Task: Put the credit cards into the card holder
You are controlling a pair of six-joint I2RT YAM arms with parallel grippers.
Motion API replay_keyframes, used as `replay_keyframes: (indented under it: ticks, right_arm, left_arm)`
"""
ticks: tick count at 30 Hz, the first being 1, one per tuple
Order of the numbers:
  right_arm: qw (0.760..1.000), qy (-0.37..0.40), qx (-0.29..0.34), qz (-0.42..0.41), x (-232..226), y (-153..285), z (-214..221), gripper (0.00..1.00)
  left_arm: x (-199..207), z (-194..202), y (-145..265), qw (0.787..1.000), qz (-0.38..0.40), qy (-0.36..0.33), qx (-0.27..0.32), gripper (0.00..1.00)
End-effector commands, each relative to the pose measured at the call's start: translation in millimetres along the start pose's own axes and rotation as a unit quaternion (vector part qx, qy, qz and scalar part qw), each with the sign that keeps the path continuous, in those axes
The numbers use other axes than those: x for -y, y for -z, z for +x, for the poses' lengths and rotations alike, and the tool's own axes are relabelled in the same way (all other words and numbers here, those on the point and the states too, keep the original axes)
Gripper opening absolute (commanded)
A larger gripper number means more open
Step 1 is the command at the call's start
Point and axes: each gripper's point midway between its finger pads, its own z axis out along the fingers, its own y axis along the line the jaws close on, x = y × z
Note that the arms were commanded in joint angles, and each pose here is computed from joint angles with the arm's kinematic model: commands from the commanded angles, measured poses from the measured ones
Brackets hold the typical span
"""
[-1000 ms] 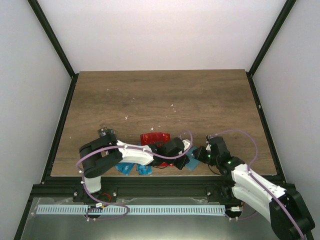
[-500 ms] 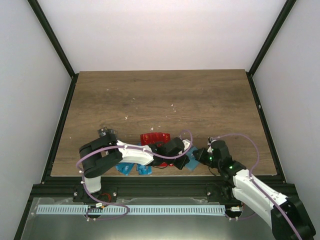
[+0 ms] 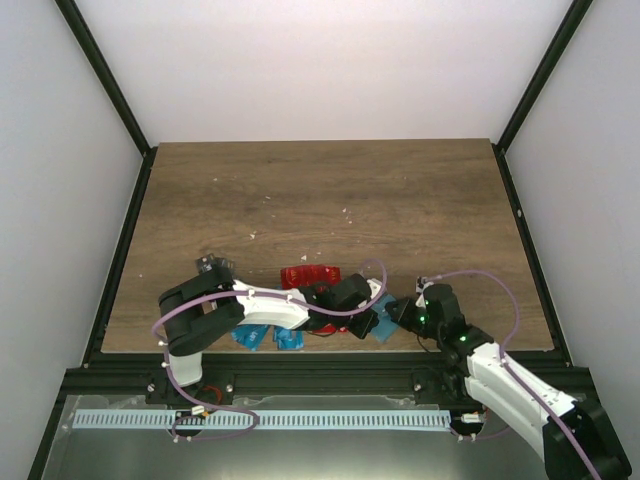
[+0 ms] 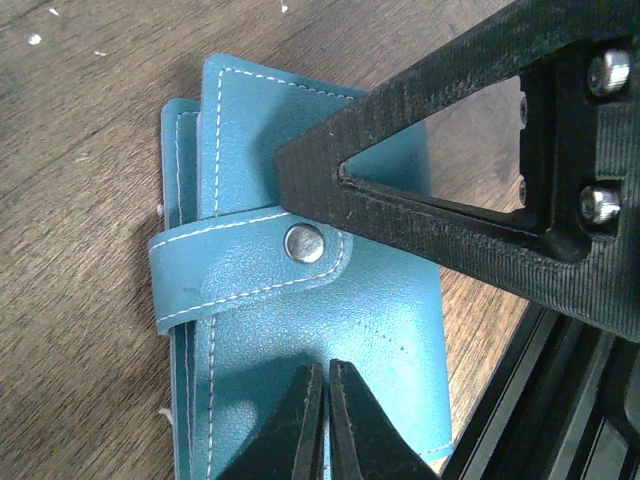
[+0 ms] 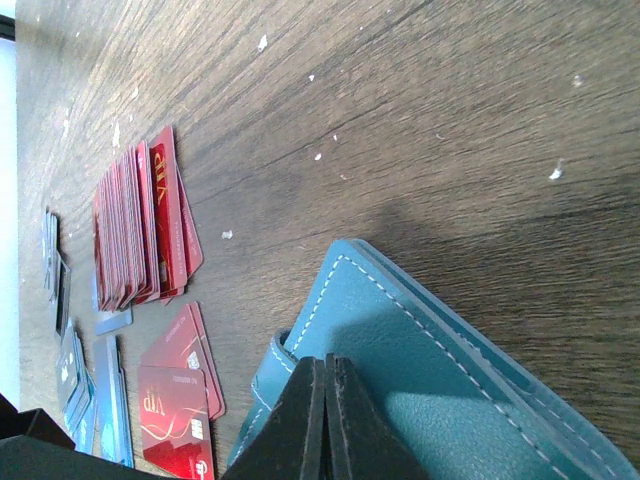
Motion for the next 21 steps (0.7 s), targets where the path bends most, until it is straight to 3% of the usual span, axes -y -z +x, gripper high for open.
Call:
replay_keyframes:
  ticks: [1, 14, 21]
  right_arm:
    - [0.998, -0.019, -0.051, 0.028, 22, -2, 27, 0.01]
    - [0.998, -0.015, -0.054, 0.029, 22, -2, 30, 0.01]
    - [0.998, -0.012, -0.055, 0.028, 21, -2, 30, 0.01]
  left_arm:
    - [-25, 32, -11, 0.998, -0.045, 0.012, -0.050, 0.06]
    - [4, -9, 8, 0.999, -0.023, 0.012, -0.027, 0.07]
    - [7, -23, -2, 0.999, -0.026, 0.013, -0.028, 0.07]
